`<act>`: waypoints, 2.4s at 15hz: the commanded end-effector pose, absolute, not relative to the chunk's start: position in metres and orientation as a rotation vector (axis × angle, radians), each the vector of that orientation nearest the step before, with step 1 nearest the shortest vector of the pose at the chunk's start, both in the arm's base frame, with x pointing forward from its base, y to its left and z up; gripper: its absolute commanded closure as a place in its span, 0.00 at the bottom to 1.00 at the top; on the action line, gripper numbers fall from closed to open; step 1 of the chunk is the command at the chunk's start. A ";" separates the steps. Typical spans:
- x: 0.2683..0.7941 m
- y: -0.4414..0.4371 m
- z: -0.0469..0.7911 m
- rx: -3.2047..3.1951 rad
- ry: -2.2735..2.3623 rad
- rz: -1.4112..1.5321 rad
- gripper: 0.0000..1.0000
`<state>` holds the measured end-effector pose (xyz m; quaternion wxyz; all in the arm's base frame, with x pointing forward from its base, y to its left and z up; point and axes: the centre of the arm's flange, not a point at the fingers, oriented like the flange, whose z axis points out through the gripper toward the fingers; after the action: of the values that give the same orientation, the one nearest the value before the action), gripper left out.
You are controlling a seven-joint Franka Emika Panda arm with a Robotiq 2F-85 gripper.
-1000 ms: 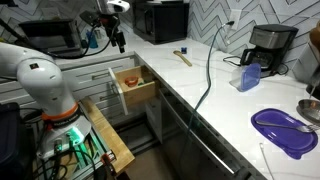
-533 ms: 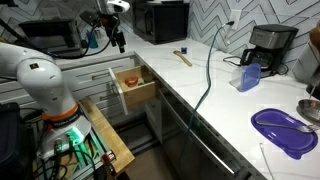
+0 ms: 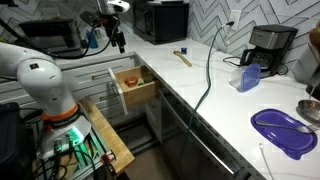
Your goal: Remove the orange heart bowl from the drawer and put it on the counter top
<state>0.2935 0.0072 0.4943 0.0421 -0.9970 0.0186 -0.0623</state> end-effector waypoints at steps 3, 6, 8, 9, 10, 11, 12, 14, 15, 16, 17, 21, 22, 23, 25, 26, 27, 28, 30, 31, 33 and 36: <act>0.294 0.007 0.494 -3.051 0.057 -0.191 0.00; 0.294 0.007 0.494 -3.051 0.057 -0.191 0.00; 0.296 0.015 0.488 -3.041 0.067 -0.182 0.00; 0.298 0.026 0.479 -3.037 0.053 -0.167 0.00; 0.299 0.035 0.471 -3.042 0.053 -0.159 0.00; 0.301 0.049 0.460 -3.038 0.050 -0.148 0.00; 0.303 0.061 0.450 -3.039 0.058 -0.141 0.00; 0.309 0.084 0.422 -3.042 0.088 -0.149 0.00; 0.313 0.094 0.411 -3.040 0.098 -0.152 0.00; 0.319 0.105 0.402 -3.037 0.109 -0.164 0.00; 0.324 0.113 0.393 -3.034 0.119 -0.178 0.00; 0.344 0.147 0.348 -3.020 0.104 -0.188 0.00; 0.344 0.153 0.333 -3.029 0.096 -0.176 0.00; 0.344 0.158 0.321 -3.027 0.089 -0.166 0.00; 0.340 0.167 0.296 -3.044 0.077 -0.166 0.00; 0.341 0.170 0.286 -3.054 0.086 -0.207 0.00; 0.345 0.171 0.278 -3.056 0.120 -0.201 0.00; 0.356 0.170 0.313 -3.041 0.078 -0.195 0.00; 0.359 0.173 0.304 -3.041 0.084 -0.176 0.00; 0.361 0.172 0.307 -3.037 0.087 -0.184 0.00; 0.362 0.172 0.311 -3.034 0.090 -0.197 0.00; 0.369 0.169 0.305 -3.047 0.114 -0.189 0.00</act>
<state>0.3619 0.1716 0.3120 0.0506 -0.9961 0.0297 -0.0666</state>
